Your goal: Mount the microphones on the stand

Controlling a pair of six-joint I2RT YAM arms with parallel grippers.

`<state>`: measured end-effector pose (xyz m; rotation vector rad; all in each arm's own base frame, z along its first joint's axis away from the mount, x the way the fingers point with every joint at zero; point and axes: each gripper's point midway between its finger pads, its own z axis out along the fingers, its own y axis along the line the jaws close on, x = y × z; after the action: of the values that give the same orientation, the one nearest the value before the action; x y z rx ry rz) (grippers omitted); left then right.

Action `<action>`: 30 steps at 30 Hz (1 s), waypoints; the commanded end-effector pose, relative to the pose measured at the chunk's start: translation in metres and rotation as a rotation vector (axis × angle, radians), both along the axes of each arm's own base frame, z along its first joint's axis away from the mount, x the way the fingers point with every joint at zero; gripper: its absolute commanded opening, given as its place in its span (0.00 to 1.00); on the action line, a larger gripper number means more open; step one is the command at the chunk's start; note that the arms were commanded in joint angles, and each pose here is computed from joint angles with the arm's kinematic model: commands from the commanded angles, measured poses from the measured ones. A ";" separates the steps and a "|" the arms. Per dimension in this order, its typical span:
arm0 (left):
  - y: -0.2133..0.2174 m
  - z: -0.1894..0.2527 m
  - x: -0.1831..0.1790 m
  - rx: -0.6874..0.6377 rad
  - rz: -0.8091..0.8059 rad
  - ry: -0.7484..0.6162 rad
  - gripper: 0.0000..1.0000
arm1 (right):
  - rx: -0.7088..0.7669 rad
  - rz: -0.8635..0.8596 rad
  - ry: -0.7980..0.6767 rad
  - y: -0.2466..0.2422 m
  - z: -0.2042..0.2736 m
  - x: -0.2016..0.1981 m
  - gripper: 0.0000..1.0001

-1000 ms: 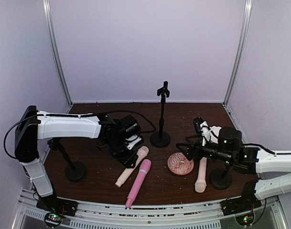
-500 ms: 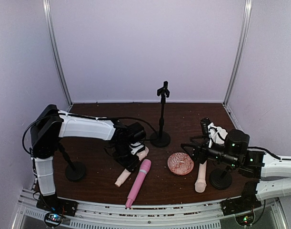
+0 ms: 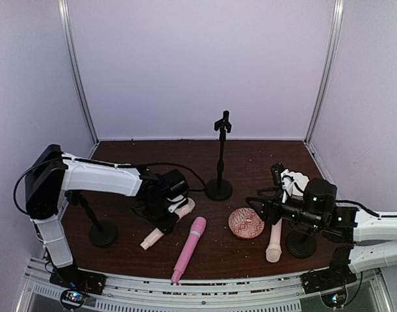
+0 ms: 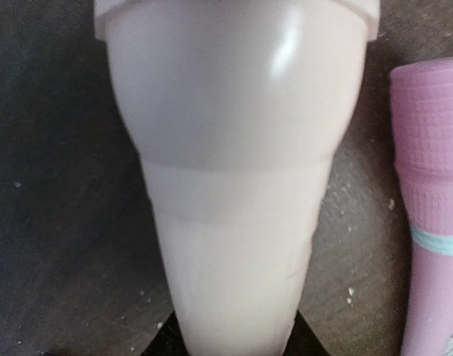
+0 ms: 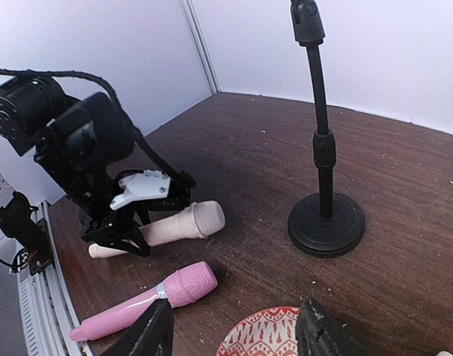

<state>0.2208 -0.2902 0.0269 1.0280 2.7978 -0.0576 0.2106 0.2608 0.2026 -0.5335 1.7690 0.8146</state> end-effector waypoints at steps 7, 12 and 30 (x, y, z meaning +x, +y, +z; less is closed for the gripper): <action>-0.034 0.179 0.015 -0.485 -0.072 -0.376 0.00 | -0.022 0.065 -0.076 0.022 0.044 -0.008 0.58; -0.052 0.285 0.016 -0.831 -0.147 -0.620 0.00 | 0.052 0.070 -0.056 0.025 0.075 -0.010 0.57; -0.101 0.337 -0.042 -1.329 -0.597 -0.723 0.00 | -0.036 0.298 -0.160 0.100 0.116 -0.057 0.63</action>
<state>0.1925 -0.3994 0.3302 1.0892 1.4130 -1.0801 0.1658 0.3494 0.3179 -0.7937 1.6049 0.9839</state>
